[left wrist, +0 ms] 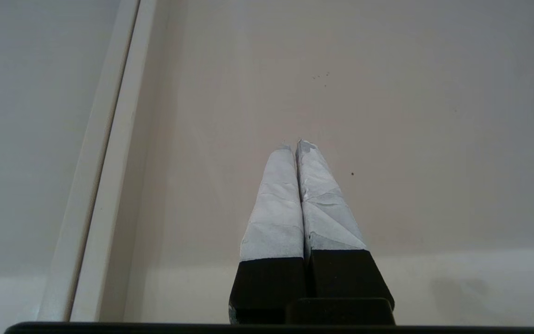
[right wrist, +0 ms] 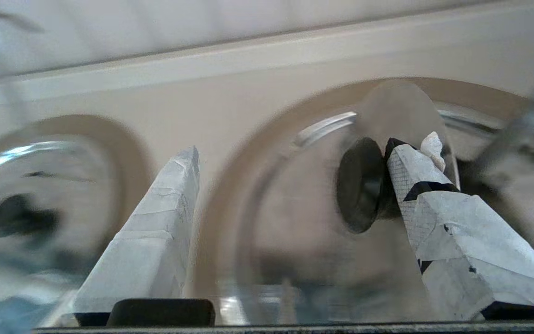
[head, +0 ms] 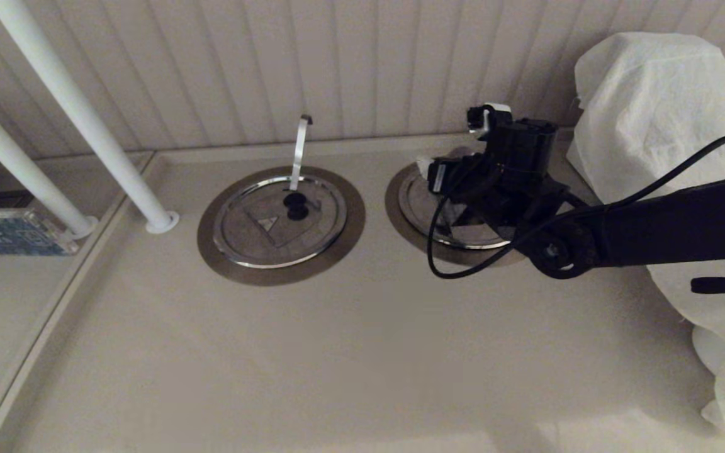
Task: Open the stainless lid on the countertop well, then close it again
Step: Open the lid, then stir with a spoon
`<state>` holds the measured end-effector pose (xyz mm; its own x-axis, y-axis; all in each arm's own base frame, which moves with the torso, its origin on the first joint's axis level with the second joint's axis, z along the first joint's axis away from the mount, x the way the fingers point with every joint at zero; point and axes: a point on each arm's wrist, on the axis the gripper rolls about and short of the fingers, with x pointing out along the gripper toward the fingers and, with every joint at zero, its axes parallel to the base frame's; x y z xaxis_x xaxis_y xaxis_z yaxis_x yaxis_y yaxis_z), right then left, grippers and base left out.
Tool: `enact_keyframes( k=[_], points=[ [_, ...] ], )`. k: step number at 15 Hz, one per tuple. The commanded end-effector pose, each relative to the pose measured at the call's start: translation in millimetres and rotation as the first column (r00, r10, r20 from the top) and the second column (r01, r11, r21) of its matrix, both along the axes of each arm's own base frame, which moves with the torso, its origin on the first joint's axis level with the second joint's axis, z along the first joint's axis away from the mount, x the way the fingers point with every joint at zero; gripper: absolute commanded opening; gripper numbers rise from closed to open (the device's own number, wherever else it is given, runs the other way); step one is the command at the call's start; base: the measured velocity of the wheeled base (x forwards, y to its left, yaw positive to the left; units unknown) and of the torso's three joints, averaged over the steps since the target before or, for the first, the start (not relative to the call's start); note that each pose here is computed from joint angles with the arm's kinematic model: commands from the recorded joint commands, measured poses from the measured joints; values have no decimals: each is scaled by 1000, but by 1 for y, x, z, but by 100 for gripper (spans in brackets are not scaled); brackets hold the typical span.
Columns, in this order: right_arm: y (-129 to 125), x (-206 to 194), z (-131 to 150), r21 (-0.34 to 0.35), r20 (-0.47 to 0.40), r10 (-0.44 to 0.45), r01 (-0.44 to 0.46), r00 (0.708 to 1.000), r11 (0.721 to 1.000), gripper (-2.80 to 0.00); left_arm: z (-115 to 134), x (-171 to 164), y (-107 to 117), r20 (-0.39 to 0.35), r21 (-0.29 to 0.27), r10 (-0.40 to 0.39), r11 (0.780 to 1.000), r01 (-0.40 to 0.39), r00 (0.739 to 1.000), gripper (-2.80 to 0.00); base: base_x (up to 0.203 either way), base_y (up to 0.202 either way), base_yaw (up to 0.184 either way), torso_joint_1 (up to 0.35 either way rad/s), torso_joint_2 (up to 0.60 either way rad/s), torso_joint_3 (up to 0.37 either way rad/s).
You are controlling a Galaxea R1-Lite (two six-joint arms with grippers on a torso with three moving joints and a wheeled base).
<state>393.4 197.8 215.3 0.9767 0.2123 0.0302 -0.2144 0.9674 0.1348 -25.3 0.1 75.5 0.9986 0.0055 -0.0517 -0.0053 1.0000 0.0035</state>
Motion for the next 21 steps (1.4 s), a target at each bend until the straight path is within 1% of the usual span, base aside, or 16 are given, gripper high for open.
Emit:
enact_keyframes(
  k=[1,4,5,8,11,14,15,16,17,19,21],
  points=[
    [11,-5,-2,-1,-4,17,-17,1000,1000,0,0,0,0,0,0,1,1000,-1,1000,-280,0,0,0,0,0,0],
    [21,-12,-2,2,2,42,-42,999,999,0,0,0,0,0,0,1,1000,-1,1000,-280,0,0,0,0,0,0],
    [29,-17,-1,3,3,60,-60,998,998,0,0,0,0,0,0,1,1000,-1,1000,-280,0,0,0,0,0,0],
    [35,-37,11,14,20,94,-94,995,995,0,0,0,0,0,0,1,1000,-1,1000,-280,0,0,0,0,0,0],
    [34,-62,34,35,57,124,-126,991,991,0,0,0,0,1,0,1,1000,-1,1000,-280,0,0,0,0,0,0],
    [25,-85,61,65,103,142,-149,985,987,0,0,0,0,0,0,1,1000,-1,1000,-280,0,0,0,0,0,0],
    [21,-88,64,58,109,134,-141,985,988,0,0,0,0,0,0,1,1000,-1,1000,-280,0,0,0,0,0,0],
    [10,-80,64,37,104,97,-102,990,994,0,0,0,0,0,0,1,1000,-1,1000,-280,0,0,0,0,0,0],
    [-7,-67,63,10,97,41,-42,994,999,0,0,0,0,0,0,1,1000,-1,1000,-280,0,0,0,0,0,0],
    [-41,-36,54,-30,71,-72,74,995,997,0,0,0,0,0,0,1,1000,-1,1000,-280,0,0,0,0,0,0],
    [-71,-1,27,-73,-1,-170,170,985,983,0,0,0,0,0,0,1,1000,-1,1000,-280,0,0,0,0,0,0]
  ],
)
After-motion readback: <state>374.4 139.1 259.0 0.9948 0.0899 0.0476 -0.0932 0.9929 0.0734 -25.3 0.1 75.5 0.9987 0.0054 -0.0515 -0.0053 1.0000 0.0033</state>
